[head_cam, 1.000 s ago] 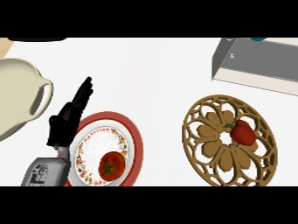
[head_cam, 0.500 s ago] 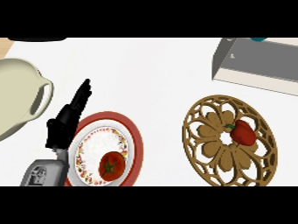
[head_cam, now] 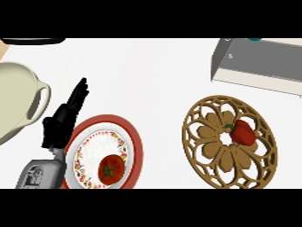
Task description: Pick the cupcake from the placemat and place it in the tiered shelf
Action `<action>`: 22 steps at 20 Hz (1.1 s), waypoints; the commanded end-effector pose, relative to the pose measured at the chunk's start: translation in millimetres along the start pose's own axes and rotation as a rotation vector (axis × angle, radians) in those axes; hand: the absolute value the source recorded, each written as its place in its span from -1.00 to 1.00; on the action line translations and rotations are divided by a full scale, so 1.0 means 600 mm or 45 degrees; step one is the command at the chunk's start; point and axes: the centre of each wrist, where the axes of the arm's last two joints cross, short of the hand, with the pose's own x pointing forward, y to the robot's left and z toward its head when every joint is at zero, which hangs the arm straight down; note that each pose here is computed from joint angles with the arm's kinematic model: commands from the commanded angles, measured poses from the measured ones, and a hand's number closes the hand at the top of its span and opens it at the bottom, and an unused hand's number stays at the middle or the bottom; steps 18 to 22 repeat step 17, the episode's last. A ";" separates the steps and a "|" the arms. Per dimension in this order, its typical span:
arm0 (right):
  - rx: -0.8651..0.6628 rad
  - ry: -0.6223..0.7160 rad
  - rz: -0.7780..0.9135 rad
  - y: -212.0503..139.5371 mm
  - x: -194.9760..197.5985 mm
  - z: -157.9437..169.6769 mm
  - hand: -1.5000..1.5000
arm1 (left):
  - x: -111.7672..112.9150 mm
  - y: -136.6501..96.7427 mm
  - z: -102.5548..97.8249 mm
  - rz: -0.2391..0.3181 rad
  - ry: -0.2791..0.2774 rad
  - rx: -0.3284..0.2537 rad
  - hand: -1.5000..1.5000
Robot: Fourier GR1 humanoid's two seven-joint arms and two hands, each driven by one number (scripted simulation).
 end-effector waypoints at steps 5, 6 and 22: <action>0.000 0.257 0.144 -0.160 -0.027 -0.063 -1.00 | -0.002 0.022 0.013 0.017 0.015 0.053 0.00; 0.001 0.273 0.170 -0.180 -0.027 -0.060 -1.00 | -0.023 0.004 0.029 0.006 0.022 0.022 0.00; 0.140 0.259 0.301 -0.433 -0.060 -0.045 -1.00 | -0.009 0.037 0.004 -0.009 0.028 0.031 0.00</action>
